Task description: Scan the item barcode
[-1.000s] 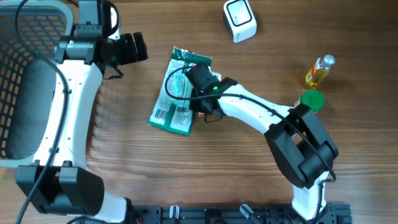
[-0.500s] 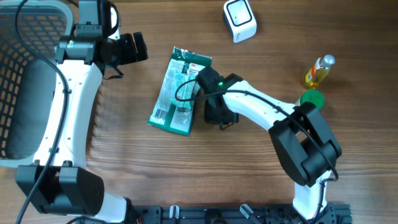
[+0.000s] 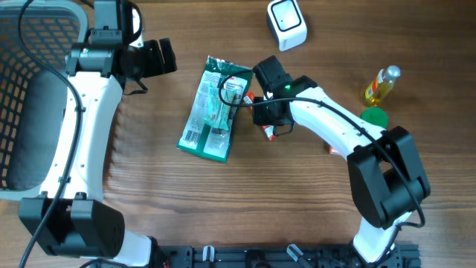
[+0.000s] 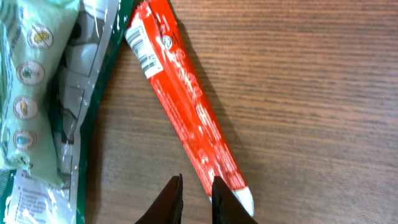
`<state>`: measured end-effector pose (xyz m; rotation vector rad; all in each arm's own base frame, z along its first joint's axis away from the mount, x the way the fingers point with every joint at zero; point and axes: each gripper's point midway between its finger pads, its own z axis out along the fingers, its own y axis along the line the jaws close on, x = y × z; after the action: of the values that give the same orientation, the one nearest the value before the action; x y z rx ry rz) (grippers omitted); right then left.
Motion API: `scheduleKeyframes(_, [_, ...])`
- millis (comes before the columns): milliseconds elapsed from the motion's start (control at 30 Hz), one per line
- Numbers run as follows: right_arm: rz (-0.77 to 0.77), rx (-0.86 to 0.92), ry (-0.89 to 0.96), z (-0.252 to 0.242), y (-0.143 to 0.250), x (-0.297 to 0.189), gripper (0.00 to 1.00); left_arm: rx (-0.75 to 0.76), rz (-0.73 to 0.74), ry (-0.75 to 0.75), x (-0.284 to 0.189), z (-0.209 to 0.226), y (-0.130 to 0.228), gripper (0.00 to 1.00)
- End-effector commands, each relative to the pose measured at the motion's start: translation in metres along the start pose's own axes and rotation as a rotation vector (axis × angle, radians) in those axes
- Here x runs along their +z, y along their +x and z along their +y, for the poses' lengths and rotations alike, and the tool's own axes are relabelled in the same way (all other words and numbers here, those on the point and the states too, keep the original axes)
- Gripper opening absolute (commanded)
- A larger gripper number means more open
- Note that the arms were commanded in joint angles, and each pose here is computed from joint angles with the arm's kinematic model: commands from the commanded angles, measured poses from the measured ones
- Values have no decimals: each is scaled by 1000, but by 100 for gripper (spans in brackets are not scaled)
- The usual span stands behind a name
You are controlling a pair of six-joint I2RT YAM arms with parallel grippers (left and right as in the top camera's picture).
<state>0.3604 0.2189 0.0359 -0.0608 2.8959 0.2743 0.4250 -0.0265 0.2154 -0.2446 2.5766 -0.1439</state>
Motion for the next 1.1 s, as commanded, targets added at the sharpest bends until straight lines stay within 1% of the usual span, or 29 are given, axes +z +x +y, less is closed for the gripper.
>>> scheduleKeyframes(0, [-16,12,3,-4,4,7,22,6,4,5,2,0,0,100])
scheduleKeyframes(67, [-39,23,21,-11,6,15,22,6,4,5,2,0,0,100])
scheduleKeyframes(133, [-68,87,100,-30,10,23,22,6,4,5,2,0,0,100])
scheduleKeyframes(167, [-60,91,113,-34,15,26,22,6,4,5,2,0,0,100])
scheduleKeyframes(200, [-46,90,119,-36,20,27,14,6,4,5,2,0,0,100])
scheduleKeyframes(267, [-6,90,143,-42,30,27,4,6,4,5,2,0,0,100])
scheduleKeyframes(367, [57,59,119,-38,42,25,4,6,4,5,2,0,0,100])
scheduleKeyframes(467, [83,-38,124,-38,44,10,4,6,4,5,2,0,0,100])
scheduleKeyframes(533, [94,-147,106,-35,45,-1,4,6,4,5,2,0,0,100])
scheduleKeyframes(633, [129,-310,19,-23,54,-17,4,6,4,5,2,0,0,100])
scheduleKeyframes(667, [126,-325,8,-21,55,-22,4,6,4,5,2,0,0,100])
scheduleKeyframes(733, [88,-291,-2,-18,50,-35,5,6,4,5,2,0,0,100])
scheduleKeyframes(767, [68,-264,-8,-16,47,-41,6,6,4,5,2,0,0,100])
scheduleKeyframes(800, [46,-227,-11,-16,43,-48,11,6,4,5,2,0,0,100])
scheduleKeyframes(833, [22,-153,-5,-18,39,-56,24,6,4,5,2,0,0,100])
scheduleKeyframes(900, [20,-50,-1,-24,39,-62,44,6,4,6,2,0,0,100])
scheduleKeyframes(967, [53,57,24,-37,44,-62,48,6,4,6,2,0,0,100])
scheduleKeyframes(1067, [103,192,43,-47,57,-57,48,6,4,5,2,0,0,100])
